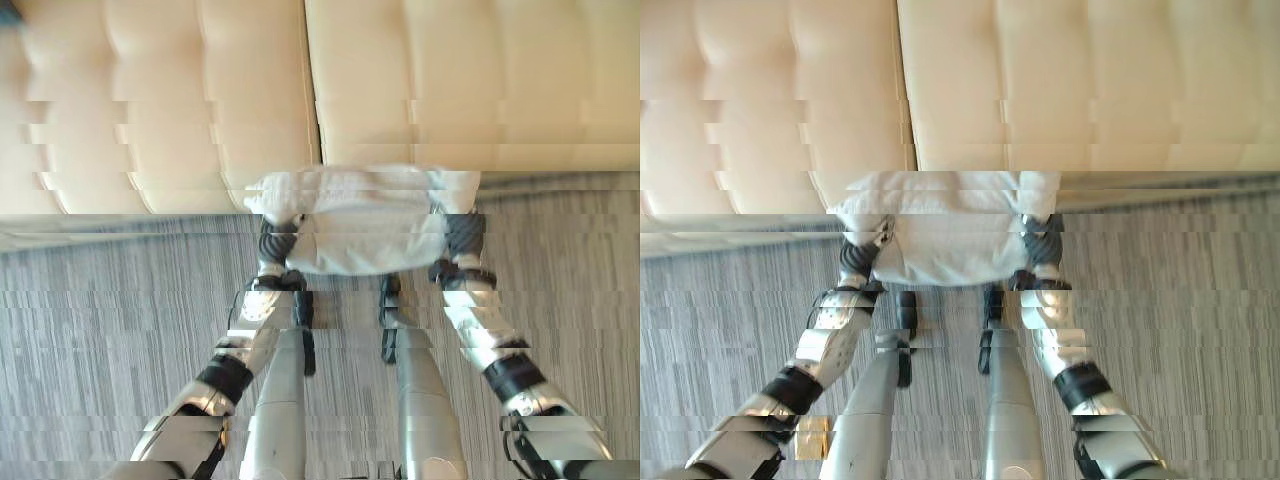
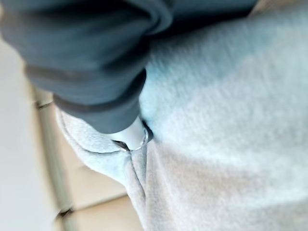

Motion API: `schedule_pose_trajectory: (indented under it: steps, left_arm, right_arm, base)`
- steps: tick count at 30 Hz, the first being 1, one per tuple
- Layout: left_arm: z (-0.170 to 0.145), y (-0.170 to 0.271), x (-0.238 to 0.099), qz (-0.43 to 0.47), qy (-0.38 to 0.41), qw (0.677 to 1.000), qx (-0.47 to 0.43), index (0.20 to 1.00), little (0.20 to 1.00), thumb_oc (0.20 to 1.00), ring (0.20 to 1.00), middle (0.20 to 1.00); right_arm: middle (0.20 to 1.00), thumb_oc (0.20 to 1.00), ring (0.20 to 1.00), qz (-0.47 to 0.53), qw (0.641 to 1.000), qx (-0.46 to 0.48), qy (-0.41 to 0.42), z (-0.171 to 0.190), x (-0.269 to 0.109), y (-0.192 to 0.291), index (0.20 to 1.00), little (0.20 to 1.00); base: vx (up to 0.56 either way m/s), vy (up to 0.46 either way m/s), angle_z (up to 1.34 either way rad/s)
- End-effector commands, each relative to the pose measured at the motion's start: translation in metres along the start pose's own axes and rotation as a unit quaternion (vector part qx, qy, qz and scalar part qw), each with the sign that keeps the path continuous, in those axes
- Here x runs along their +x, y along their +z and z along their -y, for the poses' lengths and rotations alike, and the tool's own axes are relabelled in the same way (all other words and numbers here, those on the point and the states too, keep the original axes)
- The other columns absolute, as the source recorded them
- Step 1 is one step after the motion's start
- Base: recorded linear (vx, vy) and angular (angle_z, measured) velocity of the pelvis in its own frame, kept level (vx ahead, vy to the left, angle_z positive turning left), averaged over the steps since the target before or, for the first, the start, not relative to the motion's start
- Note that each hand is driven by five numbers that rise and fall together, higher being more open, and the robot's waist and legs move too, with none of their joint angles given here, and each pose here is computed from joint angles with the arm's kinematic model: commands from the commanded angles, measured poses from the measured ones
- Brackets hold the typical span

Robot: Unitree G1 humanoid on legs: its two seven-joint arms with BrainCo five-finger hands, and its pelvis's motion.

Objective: Pick up all the scattered cushions and arrange them neatly on the sofa.

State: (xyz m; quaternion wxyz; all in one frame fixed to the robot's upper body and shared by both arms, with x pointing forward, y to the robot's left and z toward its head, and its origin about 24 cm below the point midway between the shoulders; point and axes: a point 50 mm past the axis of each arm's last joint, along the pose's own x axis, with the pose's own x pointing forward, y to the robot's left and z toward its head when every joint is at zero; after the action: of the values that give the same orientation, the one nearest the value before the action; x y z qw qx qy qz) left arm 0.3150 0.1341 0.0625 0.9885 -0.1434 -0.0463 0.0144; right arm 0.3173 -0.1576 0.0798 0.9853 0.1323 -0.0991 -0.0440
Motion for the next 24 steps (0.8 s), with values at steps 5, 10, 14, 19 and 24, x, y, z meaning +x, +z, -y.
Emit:
schedule_pose_trajectory:
  steps: [5, 10, 14, 19, 24]
  left_arm:
    - [0.019, 0.015, -0.032, 0.069, -0.128, 0.986, 0.077, 0.2, 0.2, 0.2, 0.2, 0.2]
    - [-0.011, 0.002, -0.062, 0.024, -0.121, 0.989, 0.087, 0.2, 0.2, 0.2, 0.2, 0.2]
    - [-0.023, 0.001, -0.079, 0.002, -0.129, 0.986, 0.101, 0.2, 0.2, 0.2, 0.2, 0.2]
    - [-0.028, -0.005, -0.089, -0.017, -0.12, 0.988, 0.099, 0.2, 0.2, 0.2, 0.2, 0.2]
    - [-0.032, -0.008, -0.097, -0.029, -0.108, 0.99, 0.086, 0.2, 0.2, 0.2, 0.2, 0.2]
  right_arm:
    - [0.2, 0.2, 0.2, 0.008, 0.992, -0.061, 0.114, -0.004, -0.033, 0.0, 0.2, 0.2]
    - [0.2, 0.2, 0.2, -0.022, 0.988, -0.089, 0.125, 0.017, -0.065, -0.006, 0.2, 0.2]
    - [0.2, 0.2, 0.2, -0.029, 0.986, -0.085, 0.143, 0.018, -0.08, -0.005, 0.2, 0.2]
    - [0.2, 0.2, 0.2, -0.042, 0.983, -0.093, 0.151, 0.02, -0.089, -0.007, 0.2, 0.2]
    - [0.2, 0.2, 0.2, -0.049, 0.982, -0.099, 0.154, 0.026, -0.095, -0.006, 0.2, 0.2]
  base:
    - [0.17, 0.046, 0.03]
    - [0.16, 0.055, 0.04]
    - [0.11, 0.042, -0.03]
    - [0.07, -0.073, -0.11]
    - [0.03, -0.226, -0.01]
